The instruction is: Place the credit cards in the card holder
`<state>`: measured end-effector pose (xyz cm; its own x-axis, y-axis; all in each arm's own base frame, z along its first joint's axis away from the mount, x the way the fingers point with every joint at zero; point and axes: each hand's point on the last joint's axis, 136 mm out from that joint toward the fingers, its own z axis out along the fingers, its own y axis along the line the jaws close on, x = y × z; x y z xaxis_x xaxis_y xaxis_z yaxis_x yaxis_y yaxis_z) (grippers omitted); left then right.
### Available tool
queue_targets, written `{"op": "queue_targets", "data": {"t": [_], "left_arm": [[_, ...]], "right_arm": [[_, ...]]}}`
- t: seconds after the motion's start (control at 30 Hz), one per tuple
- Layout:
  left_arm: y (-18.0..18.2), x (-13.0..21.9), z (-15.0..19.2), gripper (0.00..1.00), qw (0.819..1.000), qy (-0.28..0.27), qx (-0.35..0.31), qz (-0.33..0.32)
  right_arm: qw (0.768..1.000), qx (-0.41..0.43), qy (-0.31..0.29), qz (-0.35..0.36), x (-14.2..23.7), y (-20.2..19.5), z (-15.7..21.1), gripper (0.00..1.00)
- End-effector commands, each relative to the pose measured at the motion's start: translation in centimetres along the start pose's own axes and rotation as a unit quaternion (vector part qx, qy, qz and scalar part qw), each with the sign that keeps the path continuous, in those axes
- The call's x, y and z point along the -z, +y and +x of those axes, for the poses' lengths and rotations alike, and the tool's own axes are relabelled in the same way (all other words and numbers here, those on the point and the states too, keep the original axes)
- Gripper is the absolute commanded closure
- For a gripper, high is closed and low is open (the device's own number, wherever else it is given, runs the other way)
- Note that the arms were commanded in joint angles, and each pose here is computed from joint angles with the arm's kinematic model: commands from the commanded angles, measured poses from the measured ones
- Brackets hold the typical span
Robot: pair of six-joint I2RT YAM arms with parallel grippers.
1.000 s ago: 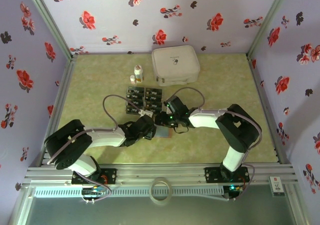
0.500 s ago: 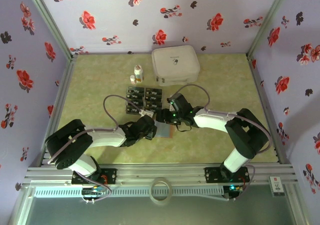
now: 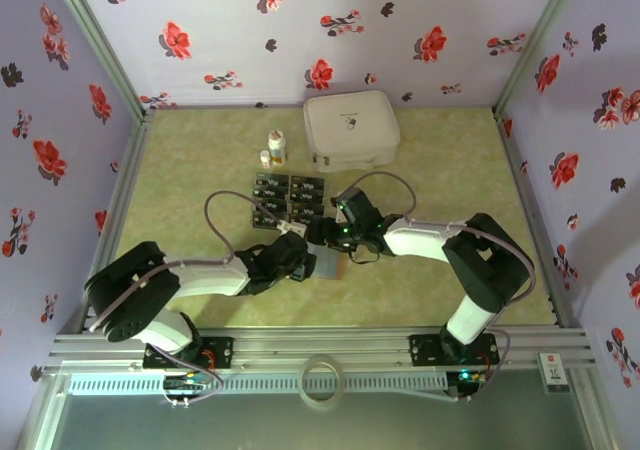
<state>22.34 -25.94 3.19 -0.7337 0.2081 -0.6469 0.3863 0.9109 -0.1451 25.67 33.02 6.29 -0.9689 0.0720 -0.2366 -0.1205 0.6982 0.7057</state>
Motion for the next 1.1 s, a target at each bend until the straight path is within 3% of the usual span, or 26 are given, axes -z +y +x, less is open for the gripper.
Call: {"op": "queue_targets", "data": {"t": [0.0, 0.13, 0.23, 0.7, 0.87, 1.07], "left_arm": [[0.9, 2.2, -0.4, 0.29, 1.0, -0.023, 0.012, -0.005], [1.8, 5.3, -2.9, 0.19, 0.995, -0.09, 0.041, 0.003], [2.6, 6.7, -3.7, 0.17, 0.993, -0.108, 0.052, -0.003], [3.9, 7.9, -4.1, 0.15, 0.991, -0.117, 0.063, -0.017], [4.5, 8.0, -5.1, 0.1, 0.99, -0.115, 0.079, -0.031], [7.9, 9.0, -7.6, 0.0, 0.981, -0.118, 0.142, -0.053]], "right_arm": [[0.999, -0.014, 0.002, -0.034, -0.1, 1.8, 0.1, 0.46], [0.999, -0.018, 0.002, -0.051, -0.3, 3.2, 0.2, 0.47], [0.998, -0.015, 0.006, -0.06, -0.8, 4.4, 0.4, 0.46], [0.998, -0.019, 0.032, -0.043, -5.4, 4.3, 1.8, 0.47], [0.998, -0.005, 0.033, -0.047, -5.0, 5.2, 1.4, 0.47], [0.997, 0.041, 0.02, -0.058, -2.6, 8.4, -0.9, 0.47]]}}
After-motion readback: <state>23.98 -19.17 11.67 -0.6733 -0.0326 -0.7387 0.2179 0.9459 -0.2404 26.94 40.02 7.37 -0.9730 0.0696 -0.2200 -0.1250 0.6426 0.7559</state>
